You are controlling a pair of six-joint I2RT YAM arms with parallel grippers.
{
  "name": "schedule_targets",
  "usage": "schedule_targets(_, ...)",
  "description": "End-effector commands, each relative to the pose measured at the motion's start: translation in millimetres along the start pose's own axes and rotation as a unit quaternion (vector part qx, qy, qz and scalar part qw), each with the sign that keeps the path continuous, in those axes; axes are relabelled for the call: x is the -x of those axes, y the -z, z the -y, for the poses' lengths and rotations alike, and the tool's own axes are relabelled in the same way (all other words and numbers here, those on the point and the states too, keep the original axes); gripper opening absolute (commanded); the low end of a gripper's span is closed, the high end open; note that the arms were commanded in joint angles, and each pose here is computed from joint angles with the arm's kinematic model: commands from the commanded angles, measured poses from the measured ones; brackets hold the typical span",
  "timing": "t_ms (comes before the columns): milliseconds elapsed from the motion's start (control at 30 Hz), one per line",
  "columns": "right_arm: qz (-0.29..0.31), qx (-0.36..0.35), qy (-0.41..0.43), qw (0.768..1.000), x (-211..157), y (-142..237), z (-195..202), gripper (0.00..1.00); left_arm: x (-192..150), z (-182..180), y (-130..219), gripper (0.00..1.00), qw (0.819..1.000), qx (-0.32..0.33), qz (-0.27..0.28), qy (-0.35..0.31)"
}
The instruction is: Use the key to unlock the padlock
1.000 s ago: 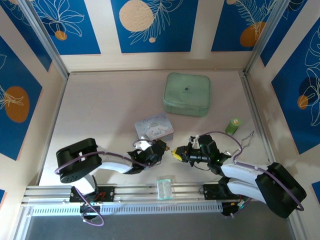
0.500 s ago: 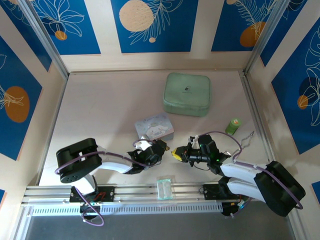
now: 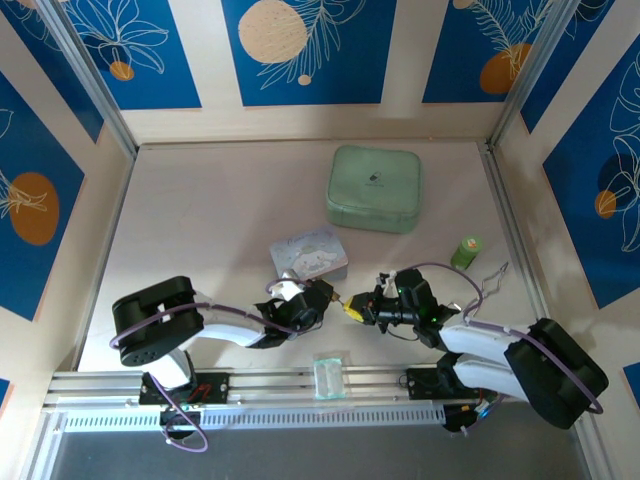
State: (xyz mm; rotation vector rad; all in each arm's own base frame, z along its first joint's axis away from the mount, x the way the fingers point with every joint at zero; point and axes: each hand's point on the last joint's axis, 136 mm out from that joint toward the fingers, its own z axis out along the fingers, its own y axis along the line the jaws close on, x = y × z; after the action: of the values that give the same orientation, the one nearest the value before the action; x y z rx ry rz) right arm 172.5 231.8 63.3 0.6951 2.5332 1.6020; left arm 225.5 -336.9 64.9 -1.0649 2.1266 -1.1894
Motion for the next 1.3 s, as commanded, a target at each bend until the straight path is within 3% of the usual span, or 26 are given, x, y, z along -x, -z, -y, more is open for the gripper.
schedule_targets(0, 0.003, -0.008, 0.004, 1.0, -1, 2, 3, 0.0, -6, 14, 0, 0.0, 0.999, -0.024, -0.014, 0.023)
schedule_targets(933, 0.008, 0.017, 0.023, 1.0, 2, 1, -12, 0.0, -20, 17, -8, 0.0, 0.999, -0.021, -0.035, 0.016)
schedule_targets(1267, 0.007, 0.027, 0.016, 0.999, 9, -2, -15, 0.0, -24, 33, 0, 0.0, 0.997, -0.052, -0.052, 0.027)
